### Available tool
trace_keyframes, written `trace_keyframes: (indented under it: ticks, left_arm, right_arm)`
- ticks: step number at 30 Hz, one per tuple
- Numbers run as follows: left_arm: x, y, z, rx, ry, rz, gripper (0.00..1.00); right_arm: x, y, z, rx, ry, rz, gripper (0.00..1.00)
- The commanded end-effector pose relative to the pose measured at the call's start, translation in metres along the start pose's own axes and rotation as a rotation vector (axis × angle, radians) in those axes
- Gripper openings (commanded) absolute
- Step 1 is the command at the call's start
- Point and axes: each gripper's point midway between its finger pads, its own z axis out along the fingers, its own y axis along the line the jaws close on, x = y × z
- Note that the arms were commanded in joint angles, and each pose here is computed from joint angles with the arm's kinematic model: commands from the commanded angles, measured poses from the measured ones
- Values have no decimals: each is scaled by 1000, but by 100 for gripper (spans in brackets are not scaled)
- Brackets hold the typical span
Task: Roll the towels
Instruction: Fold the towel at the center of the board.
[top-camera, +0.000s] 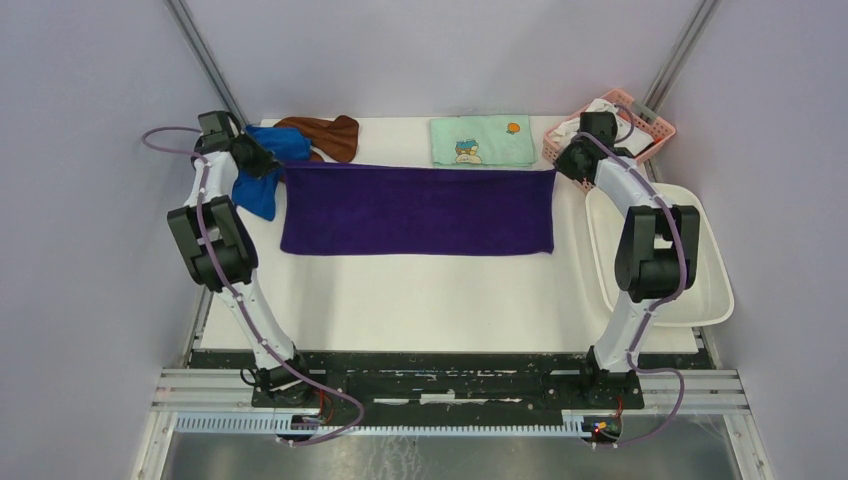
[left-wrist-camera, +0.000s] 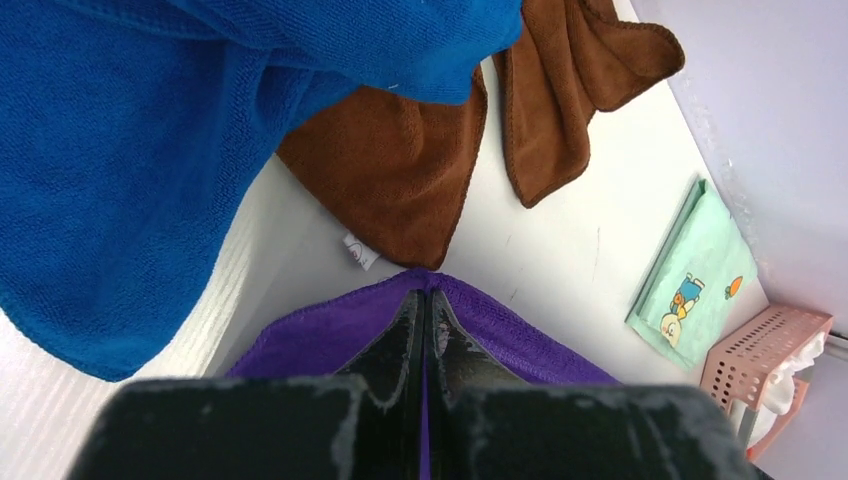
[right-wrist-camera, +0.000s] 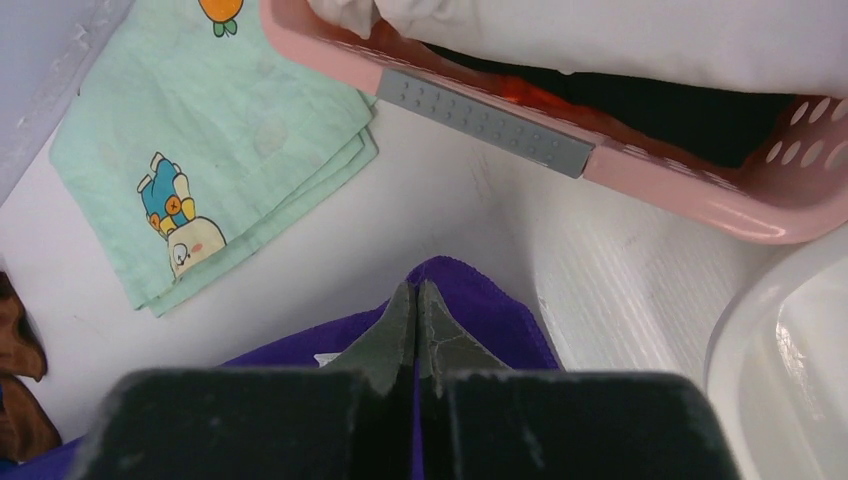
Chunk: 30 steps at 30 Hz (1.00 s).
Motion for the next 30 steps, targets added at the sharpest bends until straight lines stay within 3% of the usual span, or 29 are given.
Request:
trace_keyframes:
  ticks: [1, 17, 30]
  left_arm:
    - [-17, -15, -4, 50, -38, -25, 3]
    - [34, 54, -36, -119, 35, -16, 3]
    - [85, 104, -50, -230, 121, -12, 3]
  right_arm:
    - [-33, 11, -1, -62, -74, 36, 0]
    - [36, -25, -35, -21, 144, 35, 0]
    - [90, -74, -61, 68, 232, 24, 0]
